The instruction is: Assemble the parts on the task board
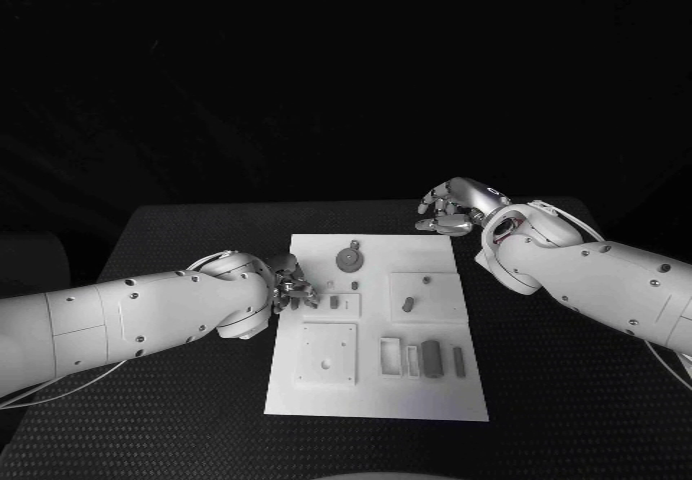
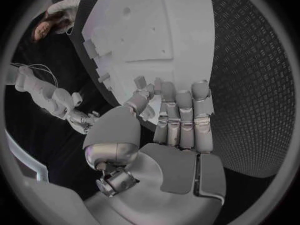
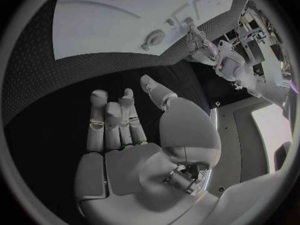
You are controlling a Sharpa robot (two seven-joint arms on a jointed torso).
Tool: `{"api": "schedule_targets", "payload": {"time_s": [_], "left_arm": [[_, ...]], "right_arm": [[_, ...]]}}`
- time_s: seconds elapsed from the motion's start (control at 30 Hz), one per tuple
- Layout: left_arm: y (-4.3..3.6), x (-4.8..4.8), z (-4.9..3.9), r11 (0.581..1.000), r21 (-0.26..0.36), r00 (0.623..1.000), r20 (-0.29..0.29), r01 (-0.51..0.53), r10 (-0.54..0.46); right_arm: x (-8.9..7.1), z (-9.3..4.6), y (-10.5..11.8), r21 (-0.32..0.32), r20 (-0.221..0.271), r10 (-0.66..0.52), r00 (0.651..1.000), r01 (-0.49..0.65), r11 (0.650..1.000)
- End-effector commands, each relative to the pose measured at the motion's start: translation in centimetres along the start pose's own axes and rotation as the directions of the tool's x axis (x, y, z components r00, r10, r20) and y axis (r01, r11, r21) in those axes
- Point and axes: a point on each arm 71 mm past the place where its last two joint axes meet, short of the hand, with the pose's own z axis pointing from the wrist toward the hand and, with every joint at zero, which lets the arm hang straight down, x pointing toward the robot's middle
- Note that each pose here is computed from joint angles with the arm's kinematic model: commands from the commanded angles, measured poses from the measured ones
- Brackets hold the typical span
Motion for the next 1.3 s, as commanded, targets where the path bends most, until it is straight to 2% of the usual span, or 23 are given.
{"api": "schedule_targets", "payload": {"time_s": [0.03,0.4,0.67,1.3], "left_arm": [[-0.01,0.44,0.08,1.0,-0.002,1.0,-0.003,-0.012,0.012],[-0.12,0.57,0.1,1.0,-0.002,1.0,-0.01,-0.021,0.021],[-0.21,0.34,0.12,1.0,0.004,0.999,0.026,-0.023,0.023],[-0.31,0.37,-0.09,1.0,0.02,0.999,0.036,-0.014,0.013]], "right_arm": [[0.06,0.02,0.13,-0.009,-0.008,-0.003,1.0,0.003,1.0],[0.07,0.02,0.1,-0.008,-0.01,-0.003,1.0,0.003,1.0],[0.07,0.02,0.11,-0.009,-0.01,-0.003,1.0,0.003,1.0],[0.06,0.02,0.02,-0.006,-0.01,-0.004,1.0,0.004,1.0]]}}
